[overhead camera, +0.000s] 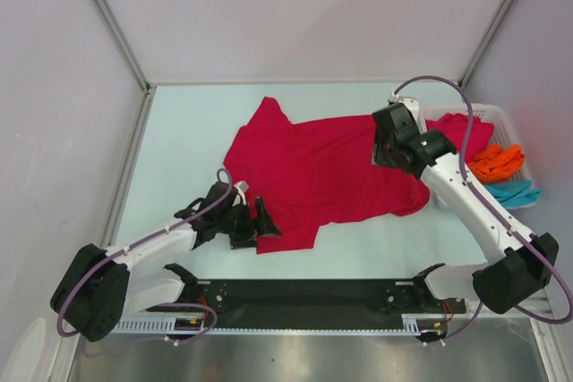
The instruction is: Fold and stack the t-shirts
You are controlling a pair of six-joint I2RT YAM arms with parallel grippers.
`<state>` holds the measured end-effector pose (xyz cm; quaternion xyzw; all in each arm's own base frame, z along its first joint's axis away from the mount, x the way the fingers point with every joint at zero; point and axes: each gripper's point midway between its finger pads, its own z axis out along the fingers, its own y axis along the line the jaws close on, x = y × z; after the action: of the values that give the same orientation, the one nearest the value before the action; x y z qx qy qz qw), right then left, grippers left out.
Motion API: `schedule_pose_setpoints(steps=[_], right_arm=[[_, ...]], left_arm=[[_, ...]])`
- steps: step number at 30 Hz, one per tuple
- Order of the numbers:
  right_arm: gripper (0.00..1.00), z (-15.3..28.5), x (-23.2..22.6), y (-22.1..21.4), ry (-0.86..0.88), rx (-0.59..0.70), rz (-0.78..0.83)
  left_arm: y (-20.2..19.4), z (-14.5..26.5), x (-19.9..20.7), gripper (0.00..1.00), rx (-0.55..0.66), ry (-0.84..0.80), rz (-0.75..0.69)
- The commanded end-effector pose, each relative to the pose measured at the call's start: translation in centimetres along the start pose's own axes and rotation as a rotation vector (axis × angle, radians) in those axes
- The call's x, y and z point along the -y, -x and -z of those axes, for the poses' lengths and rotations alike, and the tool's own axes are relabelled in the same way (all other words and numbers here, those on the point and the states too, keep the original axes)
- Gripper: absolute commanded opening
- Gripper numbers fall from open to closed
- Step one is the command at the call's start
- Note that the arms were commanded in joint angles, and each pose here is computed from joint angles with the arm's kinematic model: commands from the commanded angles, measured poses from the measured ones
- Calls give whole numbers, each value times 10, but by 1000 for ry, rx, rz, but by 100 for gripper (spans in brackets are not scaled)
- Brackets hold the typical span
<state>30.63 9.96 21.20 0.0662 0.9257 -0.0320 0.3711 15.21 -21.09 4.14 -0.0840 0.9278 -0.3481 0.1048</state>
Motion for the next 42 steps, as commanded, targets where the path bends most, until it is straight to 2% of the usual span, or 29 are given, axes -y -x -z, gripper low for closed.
schedule_pose_setpoints(steps=[1, 3, 9, 18, 21, 23, 25, 26, 27, 33, 35, 36, 37, 40, 42], right_arm=[[52, 10, 9, -8, -10, -17, -8], [53, 7, 11, -12, -13, -36, -3], [52, -3, -2, -18, 37, -83, -16], [53, 1, -3, -2, 33, -78, -1], [52, 2, 1, 1, 23, -82, -5], [52, 1, 3, -2, 14, -94, -1], [52, -1, 5, -7, 3, -114, 2], [52, -2, 7, -9, -4, -120, 2], [52, -3, 9, -12, -9, -128, 2], [52, -14, 8, -34, -3, -189, -13], [52, -19, 5, -41, 8, -208, -20], [52, -23, 6, -51, 2, -234, -16], [52, -25, 6, -55, 4, -242, -16], [54, -31, 7, -78, 3, -301, -19], [54, -32, 8, -97, 6, -338, -32]], left_arm=[[-6, 4, -8, 100, 27, 42, -5], [-3, 6, -12, 100, 57, 65, -11], [-9, -7, -26, 100, 28, 90, 3], [-18, -35, -48, 100, -21, 136, -10], [-25, -45, -46, 84, -65, 97, -13], [-26, -49, -40, 57, -85, 57, -18], [-24, -48, -33, 13, -79, 37, -19], [-22, -47, -29, 4, -75, 27, -25], [-20, -46, -25, 0, -77, 21, -37], [-3, -16, 17, 0, -57, -18, -97], [14, 2, 52, 0, -5, -84, -140], [16, 11, 56, 0, -6, -72, -145], [28, 26, 79, 0, 34, -121, -172], [45, 54, 102, 0, 86, -167, -181], [53, 65, 102, 0, 112, -166, -174]])
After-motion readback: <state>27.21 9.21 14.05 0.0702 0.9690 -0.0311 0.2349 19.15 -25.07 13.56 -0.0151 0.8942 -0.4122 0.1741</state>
